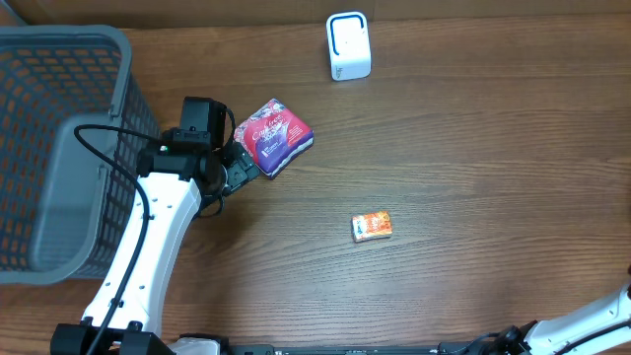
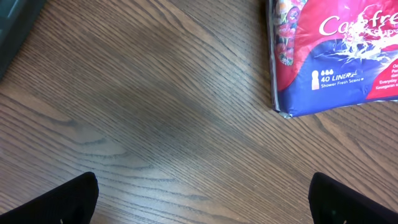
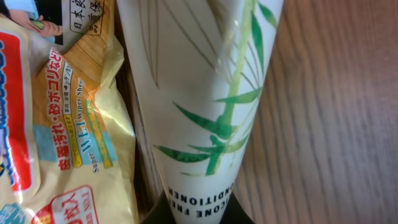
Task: Scan the item barcode
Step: 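Move the white tube off the right side of the table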
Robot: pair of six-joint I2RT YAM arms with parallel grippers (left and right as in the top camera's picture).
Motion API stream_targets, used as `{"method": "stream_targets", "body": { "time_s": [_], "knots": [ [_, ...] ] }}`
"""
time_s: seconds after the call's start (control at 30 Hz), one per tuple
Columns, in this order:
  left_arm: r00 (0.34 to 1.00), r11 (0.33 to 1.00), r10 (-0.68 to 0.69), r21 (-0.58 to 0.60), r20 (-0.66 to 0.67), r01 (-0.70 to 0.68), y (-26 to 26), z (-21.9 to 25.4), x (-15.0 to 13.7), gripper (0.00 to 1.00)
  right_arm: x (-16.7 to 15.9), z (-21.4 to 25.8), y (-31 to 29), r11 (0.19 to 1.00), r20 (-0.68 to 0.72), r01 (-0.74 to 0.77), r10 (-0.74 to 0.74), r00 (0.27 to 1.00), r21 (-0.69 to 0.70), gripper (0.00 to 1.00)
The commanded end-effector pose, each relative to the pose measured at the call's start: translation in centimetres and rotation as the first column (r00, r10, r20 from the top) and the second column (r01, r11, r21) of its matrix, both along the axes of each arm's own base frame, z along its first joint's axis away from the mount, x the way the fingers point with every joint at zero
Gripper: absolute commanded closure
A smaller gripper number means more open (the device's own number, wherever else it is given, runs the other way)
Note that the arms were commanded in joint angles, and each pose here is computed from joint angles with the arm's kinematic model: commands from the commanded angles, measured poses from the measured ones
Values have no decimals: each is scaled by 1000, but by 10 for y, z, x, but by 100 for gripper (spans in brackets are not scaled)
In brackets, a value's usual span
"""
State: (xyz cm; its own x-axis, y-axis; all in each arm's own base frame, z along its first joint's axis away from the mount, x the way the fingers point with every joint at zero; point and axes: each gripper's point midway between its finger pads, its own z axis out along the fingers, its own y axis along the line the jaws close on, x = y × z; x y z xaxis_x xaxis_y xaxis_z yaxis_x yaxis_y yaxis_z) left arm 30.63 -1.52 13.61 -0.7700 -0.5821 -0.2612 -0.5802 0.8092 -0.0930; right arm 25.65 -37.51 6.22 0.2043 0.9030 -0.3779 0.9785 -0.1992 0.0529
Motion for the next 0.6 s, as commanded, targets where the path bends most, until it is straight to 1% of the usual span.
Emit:
{"method": "stream_targets", "body": {
  "time_s": [0.0, 0.07, 0.13, 0.2, 0.23, 0.3, 0.4, 0.5, 0.57],
  "knots": [
    [1000, 1000, 8, -4, -3, -8, -1, -1, 0, 0, 10, -9, -7, 998, 4, -54, 54, 999, -17, 89],
    [1000, 1000, 8, -4, -2, -8, -1, -1, 0, 0, 18, -15, -11, 995, 16, -100, 100, 995, -20, 78],
    [1000, 1000, 8, -4, -2, -8, -1, -1, 0, 0, 22, -18, -14, 992, 15, -127, 127, 992, -29, 73],
    [1000, 1000, 8, -4, -2, -8, -1, -1, 0, 0, 26, -18, -15, 985, 20, -168, 169, 985, -34, 64],
    [1000, 1000, 8, -4, -3, -8, -1, -1, 0, 0, 28, -17, -15, 981, 17, -190, 190, 982, -34, 56],
    [1000, 1000, 8, -4, -2, -8, -1, -1, 0, 0, 27, -13, -15, 978, 6, -208, 208, 978, -28, 50],
    [1000, 1000, 8, -4, -2, -8, -1, -1, 0, 0, 27, -2, -11, 977, 4, -213, 213, 977, 3, 44],
    [1000, 1000, 8, -4, -2, -8, -1, -1, 0, 0, 38, 21, -4, 971, 64, -235, 232, 971, 45, 31],
    [1000, 1000, 8, -4, -3, -8, -1, -1, 0, 0, 48, 41, 2, 964, 119, -258, 249, 961, 66, 20]
  ]
}}
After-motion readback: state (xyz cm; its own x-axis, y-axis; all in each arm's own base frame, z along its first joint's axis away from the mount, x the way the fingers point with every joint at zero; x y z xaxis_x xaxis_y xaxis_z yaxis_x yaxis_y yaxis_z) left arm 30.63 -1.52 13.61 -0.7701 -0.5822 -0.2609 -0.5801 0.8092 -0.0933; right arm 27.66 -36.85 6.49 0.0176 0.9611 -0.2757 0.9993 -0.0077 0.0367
